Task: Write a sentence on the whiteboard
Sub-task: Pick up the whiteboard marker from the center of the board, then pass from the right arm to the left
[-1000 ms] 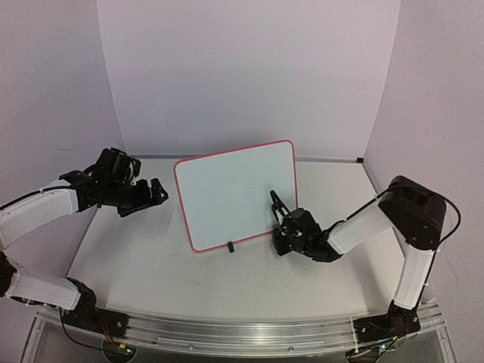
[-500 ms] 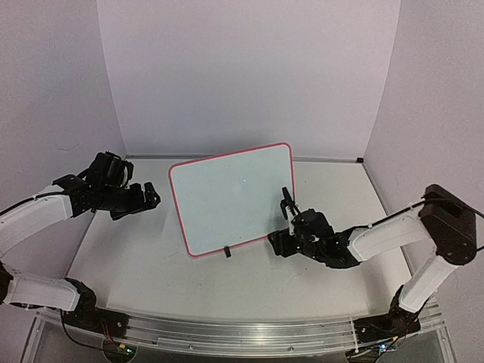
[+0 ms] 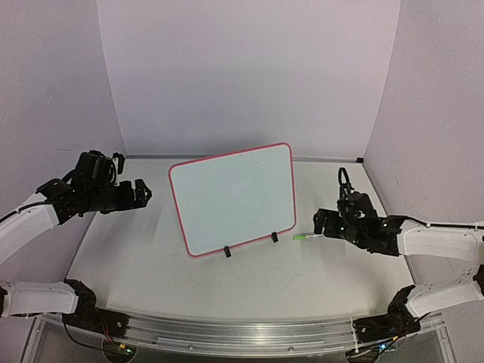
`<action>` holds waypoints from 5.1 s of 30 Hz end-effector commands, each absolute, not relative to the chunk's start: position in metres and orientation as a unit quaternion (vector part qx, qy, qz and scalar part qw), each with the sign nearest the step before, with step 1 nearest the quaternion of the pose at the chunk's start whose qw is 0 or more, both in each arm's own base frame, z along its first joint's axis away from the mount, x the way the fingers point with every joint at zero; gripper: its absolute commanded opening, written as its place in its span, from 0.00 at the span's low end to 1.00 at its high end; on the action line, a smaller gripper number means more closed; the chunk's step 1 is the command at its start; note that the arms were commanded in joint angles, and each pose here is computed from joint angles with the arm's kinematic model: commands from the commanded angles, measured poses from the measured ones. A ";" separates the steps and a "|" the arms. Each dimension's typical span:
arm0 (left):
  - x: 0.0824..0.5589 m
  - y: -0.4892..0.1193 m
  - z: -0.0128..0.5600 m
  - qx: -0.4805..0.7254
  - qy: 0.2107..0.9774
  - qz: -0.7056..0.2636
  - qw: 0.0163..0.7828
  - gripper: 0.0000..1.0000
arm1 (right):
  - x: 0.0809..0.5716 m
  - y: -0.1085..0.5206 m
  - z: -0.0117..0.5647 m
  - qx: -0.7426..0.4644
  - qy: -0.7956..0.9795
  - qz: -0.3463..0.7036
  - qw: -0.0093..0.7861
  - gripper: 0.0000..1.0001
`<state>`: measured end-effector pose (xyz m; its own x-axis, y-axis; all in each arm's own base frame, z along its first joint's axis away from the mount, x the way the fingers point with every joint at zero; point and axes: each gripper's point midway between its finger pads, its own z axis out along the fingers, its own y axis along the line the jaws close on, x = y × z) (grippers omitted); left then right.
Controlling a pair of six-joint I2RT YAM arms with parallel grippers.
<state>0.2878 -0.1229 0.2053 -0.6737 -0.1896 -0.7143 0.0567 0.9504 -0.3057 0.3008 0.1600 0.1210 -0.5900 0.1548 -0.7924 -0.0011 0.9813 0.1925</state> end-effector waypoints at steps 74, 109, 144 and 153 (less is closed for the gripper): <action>0.262 -0.138 0.206 0.047 0.896 -0.197 0.394 0.99 | 0.377 0.135 -0.009 0.232 0.947 -0.001 0.221 0.18; 0.207 -0.335 0.365 0.138 0.740 -0.494 0.435 0.91 | 0.320 0.214 0.282 0.200 0.786 0.375 0.448 0.00; 0.180 -0.459 0.355 0.180 0.695 -0.602 0.349 0.27 | 0.303 0.314 0.384 0.142 0.675 0.546 0.475 0.00; 0.184 -0.455 0.349 0.170 0.704 -0.591 0.356 0.17 | 0.301 0.317 0.376 0.136 0.685 0.542 0.466 0.00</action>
<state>0.1802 -0.4563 0.3173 -0.7185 -0.1094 -0.6869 0.6387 0.2872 -0.7138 0.3027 0.3144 0.3611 -0.5318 0.6807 -0.5038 -0.2990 0.4056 0.8637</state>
